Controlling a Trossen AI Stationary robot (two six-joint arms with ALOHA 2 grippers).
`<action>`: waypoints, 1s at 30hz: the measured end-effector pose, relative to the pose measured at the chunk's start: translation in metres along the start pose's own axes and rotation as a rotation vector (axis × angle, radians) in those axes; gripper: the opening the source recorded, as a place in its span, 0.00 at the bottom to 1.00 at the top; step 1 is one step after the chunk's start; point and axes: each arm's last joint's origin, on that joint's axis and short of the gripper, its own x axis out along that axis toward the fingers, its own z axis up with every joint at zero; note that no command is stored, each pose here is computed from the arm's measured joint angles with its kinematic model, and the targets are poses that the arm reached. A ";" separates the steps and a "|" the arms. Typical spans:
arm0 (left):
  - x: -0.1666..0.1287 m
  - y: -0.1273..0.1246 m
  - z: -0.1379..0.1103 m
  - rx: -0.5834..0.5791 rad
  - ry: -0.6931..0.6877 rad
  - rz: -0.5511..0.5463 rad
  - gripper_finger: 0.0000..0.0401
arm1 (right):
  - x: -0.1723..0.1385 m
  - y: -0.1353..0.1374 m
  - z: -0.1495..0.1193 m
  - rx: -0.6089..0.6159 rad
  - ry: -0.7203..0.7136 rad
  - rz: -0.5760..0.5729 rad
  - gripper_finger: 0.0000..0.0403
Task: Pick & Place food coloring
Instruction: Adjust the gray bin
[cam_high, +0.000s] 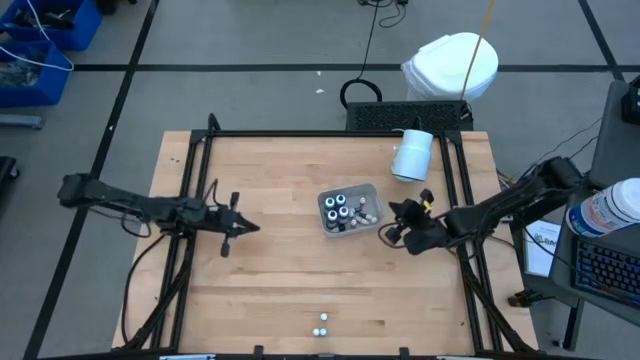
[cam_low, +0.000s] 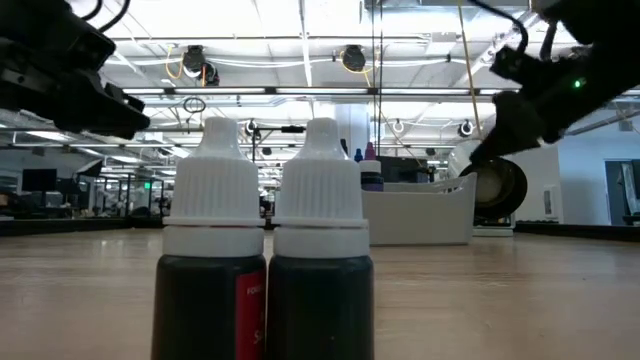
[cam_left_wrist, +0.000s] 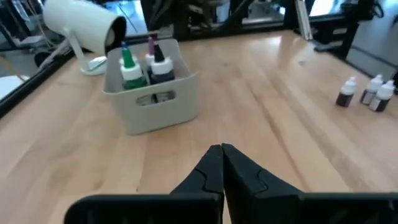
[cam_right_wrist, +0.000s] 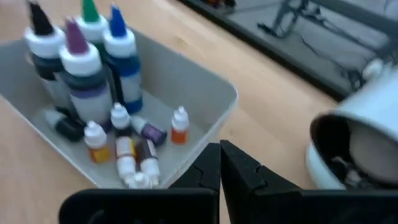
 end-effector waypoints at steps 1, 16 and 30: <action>0.004 0.000 -0.001 0.006 0.009 -0.002 0.01 | 0.002 0.001 -0.003 0.003 0.014 -0.014 0.00; 0.082 0.008 0.010 0.019 0.133 0.080 0.01 | 0.025 -0.005 -0.020 -0.016 0.109 -0.171 0.00; 0.146 0.031 0.016 -0.028 0.233 0.224 0.02 | 0.029 -0.005 -0.026 -0.088 0.177 -0.080 0.00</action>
